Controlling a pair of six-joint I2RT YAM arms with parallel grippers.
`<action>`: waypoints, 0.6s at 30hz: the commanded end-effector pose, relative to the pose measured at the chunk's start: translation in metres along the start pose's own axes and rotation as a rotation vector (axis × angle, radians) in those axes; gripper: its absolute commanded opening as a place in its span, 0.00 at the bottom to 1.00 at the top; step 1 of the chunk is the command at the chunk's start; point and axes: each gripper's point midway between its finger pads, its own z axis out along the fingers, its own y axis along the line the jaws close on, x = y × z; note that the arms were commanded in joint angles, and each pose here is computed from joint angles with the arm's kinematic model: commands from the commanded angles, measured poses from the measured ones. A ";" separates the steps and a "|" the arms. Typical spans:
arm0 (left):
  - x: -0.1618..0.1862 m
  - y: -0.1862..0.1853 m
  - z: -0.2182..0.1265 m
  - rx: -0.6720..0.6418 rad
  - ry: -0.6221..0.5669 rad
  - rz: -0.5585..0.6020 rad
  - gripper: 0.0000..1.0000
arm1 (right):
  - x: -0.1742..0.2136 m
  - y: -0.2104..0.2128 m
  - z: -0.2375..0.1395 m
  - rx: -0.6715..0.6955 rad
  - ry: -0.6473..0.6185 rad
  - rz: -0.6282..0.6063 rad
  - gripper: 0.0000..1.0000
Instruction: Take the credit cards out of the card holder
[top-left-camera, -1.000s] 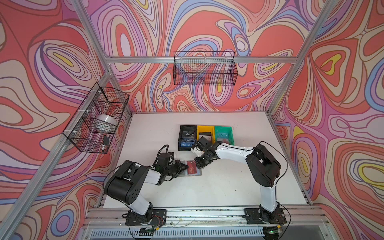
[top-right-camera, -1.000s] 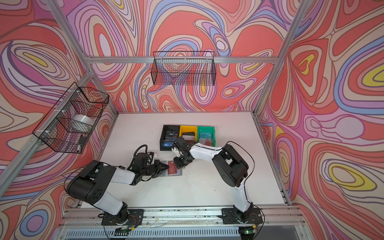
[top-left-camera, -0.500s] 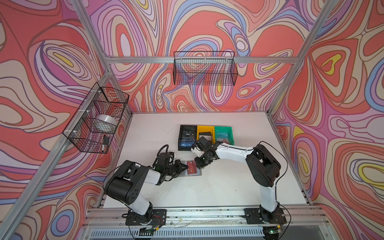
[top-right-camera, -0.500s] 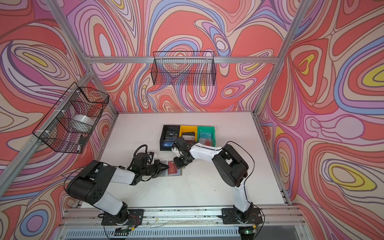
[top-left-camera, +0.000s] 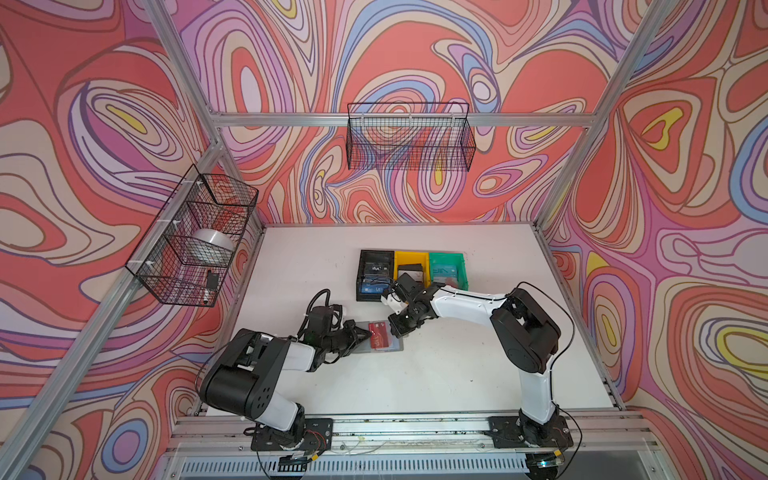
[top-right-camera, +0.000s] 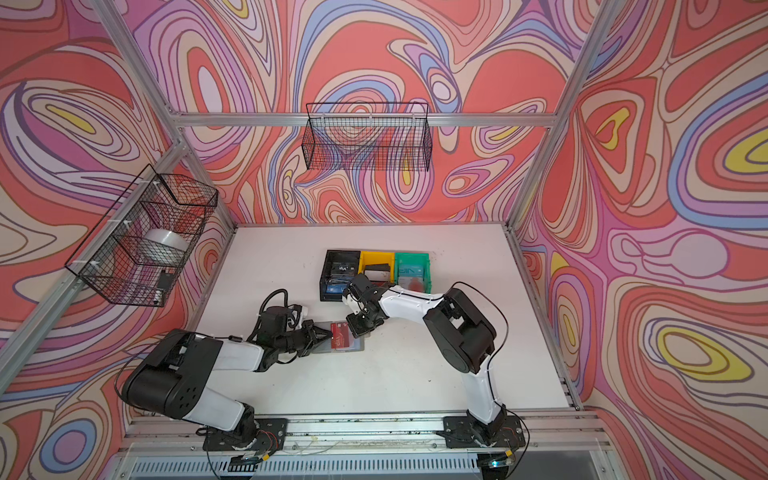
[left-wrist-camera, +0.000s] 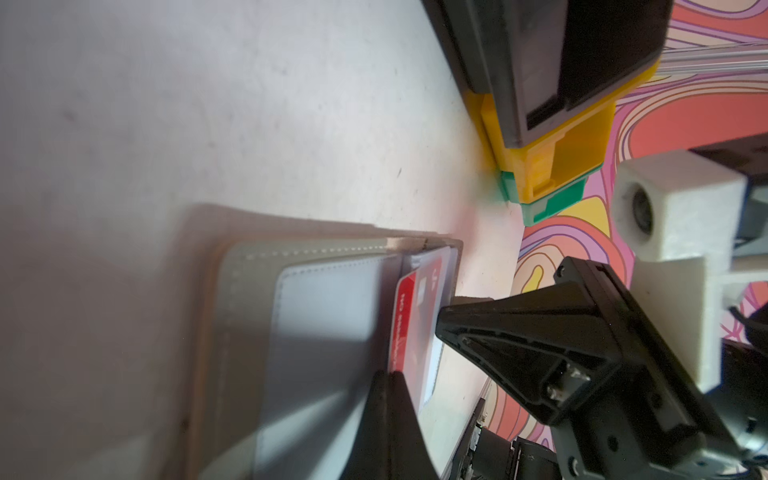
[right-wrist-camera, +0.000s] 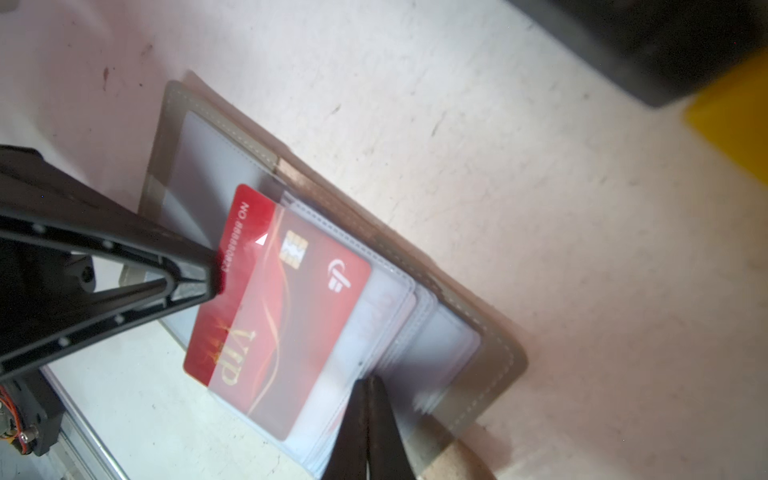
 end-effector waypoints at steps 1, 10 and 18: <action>0.009 0.020 -0.007 -0.087 0.020 -0.017 0.00 | 0.026 -0.013 0.020 0.034 0.097 0.027 0.05; 0.001 0.013 -0.031 -0.100 -0.029 -0.013 0.00 | 0.017 0.000 0.007 -0.009 0.072 0.015 0.06; -0.007 -0.013 -0.056 -0.126 -0.084 0.053 0.00 | -0.006 0.029 -0.022 -0.110 0.015 -0.014 0.12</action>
